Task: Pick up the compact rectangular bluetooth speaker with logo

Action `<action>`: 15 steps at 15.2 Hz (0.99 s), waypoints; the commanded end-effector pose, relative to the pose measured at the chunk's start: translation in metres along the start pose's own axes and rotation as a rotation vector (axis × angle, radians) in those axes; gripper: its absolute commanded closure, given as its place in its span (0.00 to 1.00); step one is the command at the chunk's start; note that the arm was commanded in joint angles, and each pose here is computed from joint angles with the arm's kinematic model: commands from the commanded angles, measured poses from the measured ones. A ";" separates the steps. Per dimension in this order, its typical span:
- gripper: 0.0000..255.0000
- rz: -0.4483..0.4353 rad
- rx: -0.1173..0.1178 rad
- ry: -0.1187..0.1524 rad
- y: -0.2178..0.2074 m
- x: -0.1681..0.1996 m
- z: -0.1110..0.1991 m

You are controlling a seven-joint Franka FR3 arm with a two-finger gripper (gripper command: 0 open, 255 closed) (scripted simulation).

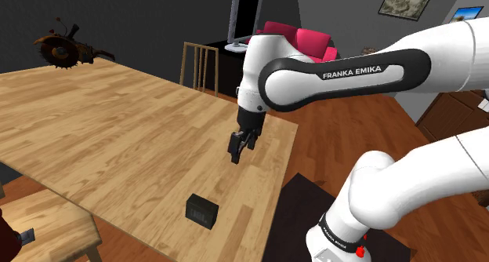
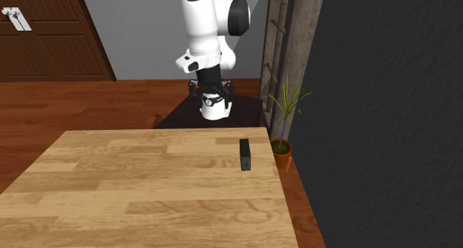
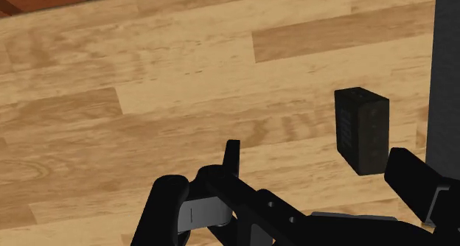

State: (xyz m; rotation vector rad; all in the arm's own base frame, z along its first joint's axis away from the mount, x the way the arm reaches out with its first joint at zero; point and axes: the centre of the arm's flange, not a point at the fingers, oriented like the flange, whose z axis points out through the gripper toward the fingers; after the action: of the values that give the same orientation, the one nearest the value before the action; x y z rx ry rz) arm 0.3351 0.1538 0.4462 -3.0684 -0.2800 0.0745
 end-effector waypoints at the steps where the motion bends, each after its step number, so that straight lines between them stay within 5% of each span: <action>1: 0.00 -0.017 0.000 0.005 -0.020 0.010 0.020; 15: 0.00 -0.112 -0.009 0.028 -0.115 0.050 0.132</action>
State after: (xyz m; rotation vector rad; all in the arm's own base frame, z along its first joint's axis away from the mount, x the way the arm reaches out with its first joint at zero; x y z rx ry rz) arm 0.3575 0.2822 0.3248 -3.0535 -0.4495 0.0272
